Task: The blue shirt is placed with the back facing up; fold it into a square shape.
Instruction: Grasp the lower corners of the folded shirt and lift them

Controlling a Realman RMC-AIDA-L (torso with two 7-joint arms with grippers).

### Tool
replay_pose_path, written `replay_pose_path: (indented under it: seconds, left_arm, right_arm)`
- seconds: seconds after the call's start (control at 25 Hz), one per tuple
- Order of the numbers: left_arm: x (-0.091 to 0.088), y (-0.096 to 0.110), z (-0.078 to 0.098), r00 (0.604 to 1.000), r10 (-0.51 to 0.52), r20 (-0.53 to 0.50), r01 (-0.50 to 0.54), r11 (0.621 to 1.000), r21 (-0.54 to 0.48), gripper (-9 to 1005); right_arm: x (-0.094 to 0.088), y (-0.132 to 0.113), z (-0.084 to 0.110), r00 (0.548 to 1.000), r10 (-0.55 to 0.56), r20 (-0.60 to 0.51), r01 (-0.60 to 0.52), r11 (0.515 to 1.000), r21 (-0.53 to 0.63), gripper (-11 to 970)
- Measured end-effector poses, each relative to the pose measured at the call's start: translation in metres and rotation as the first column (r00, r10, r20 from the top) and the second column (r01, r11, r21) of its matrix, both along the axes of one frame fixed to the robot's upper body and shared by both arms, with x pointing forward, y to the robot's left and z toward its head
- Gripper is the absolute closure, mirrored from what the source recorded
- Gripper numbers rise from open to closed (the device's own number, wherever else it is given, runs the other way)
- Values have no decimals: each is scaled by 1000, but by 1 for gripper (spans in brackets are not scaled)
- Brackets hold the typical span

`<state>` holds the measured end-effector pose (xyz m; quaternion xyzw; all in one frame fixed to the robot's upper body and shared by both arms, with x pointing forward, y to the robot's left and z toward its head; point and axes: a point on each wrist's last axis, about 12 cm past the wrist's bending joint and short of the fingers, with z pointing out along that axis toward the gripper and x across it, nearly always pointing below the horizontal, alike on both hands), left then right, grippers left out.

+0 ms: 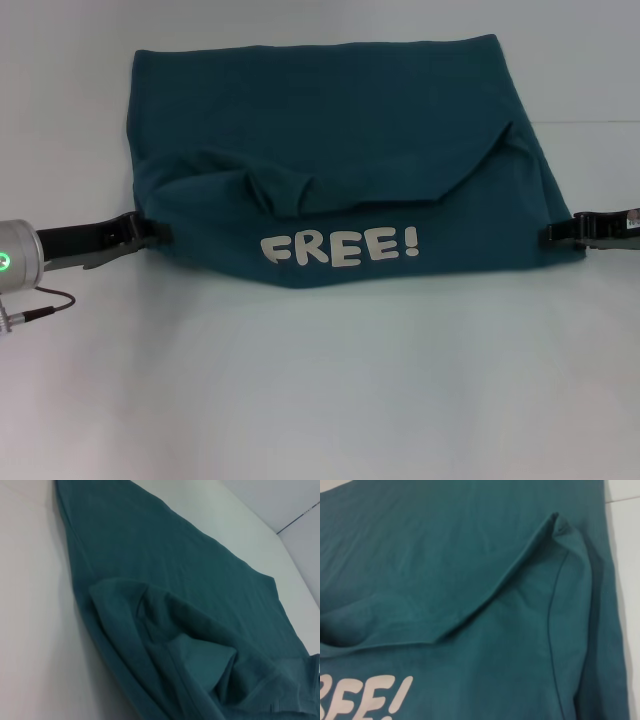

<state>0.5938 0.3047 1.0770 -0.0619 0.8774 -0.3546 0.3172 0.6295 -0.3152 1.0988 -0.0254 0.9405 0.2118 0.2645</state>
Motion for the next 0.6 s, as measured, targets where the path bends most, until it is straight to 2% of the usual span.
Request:
replay_pose_path:
  seconds: [0.28, 0.6]
  left_arm:
    - [1, -2, 0, 1000, -6, -1, 6, 1000, 2, 947]
    - [-1, -1, 0, 1000, -16, -6, 16, 1000, 0, 947]
  right_arm:
    - [0, -1, 0, 1000, 3, -3, -3, 1000, -9, 626]
    - [-1, -6, 2, 1000, 1, -9, -1, 1000, -6, 798]
